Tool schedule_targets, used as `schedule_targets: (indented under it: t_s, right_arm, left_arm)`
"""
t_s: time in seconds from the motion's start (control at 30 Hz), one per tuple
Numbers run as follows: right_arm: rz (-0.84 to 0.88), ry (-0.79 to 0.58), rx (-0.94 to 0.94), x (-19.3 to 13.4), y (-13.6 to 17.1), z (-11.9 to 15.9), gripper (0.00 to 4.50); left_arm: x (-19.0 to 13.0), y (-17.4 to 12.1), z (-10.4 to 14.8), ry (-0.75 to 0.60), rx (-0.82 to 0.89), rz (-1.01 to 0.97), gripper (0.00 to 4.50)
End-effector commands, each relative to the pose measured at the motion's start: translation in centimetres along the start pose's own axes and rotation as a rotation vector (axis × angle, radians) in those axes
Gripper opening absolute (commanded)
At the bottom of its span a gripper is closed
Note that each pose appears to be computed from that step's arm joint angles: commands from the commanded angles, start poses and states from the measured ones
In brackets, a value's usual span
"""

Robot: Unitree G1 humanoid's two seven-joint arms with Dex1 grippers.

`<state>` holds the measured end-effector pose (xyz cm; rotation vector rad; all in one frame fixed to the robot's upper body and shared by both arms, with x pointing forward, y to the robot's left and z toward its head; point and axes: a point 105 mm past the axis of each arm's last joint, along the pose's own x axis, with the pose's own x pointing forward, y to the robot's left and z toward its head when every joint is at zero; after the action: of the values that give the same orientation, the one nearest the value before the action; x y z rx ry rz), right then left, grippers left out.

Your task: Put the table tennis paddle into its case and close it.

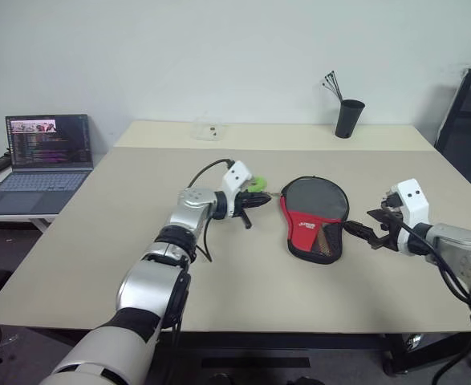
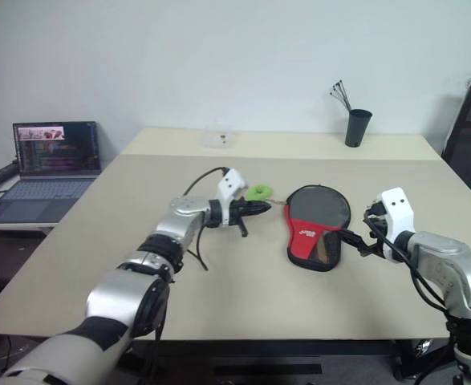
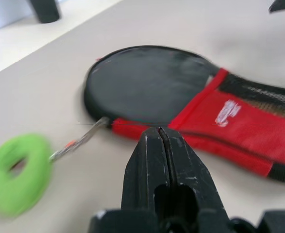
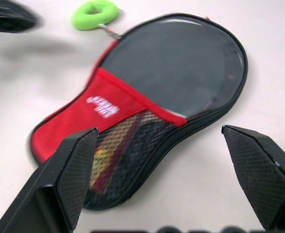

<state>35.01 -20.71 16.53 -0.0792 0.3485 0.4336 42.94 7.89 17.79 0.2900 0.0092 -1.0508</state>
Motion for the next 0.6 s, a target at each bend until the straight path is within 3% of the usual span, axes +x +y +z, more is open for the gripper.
schedule_targets:
  t_s: [0.03,0.27,0.6]
  right_arm:
    - [-0.012,-0.021,-0.016,1.1,-0.1,0.3,4.5]
    - [-0.032,0.015,0.033,3.8,-0.3,-1.9,4.5]
    - [-0.095,0.049,0.149,6.4,-1.9,-3.4,4.5]
  left_arm:
    - [-2.0,0.3,2.3,-0.107,0.011,-0.013,0.04]
    - [-4.7,-0.7,3.3,-0.15,-0.018,0.008,0.04]
    - [-5.4,-1.3,4.2,-0.147,-0.022,0.02,0.04]
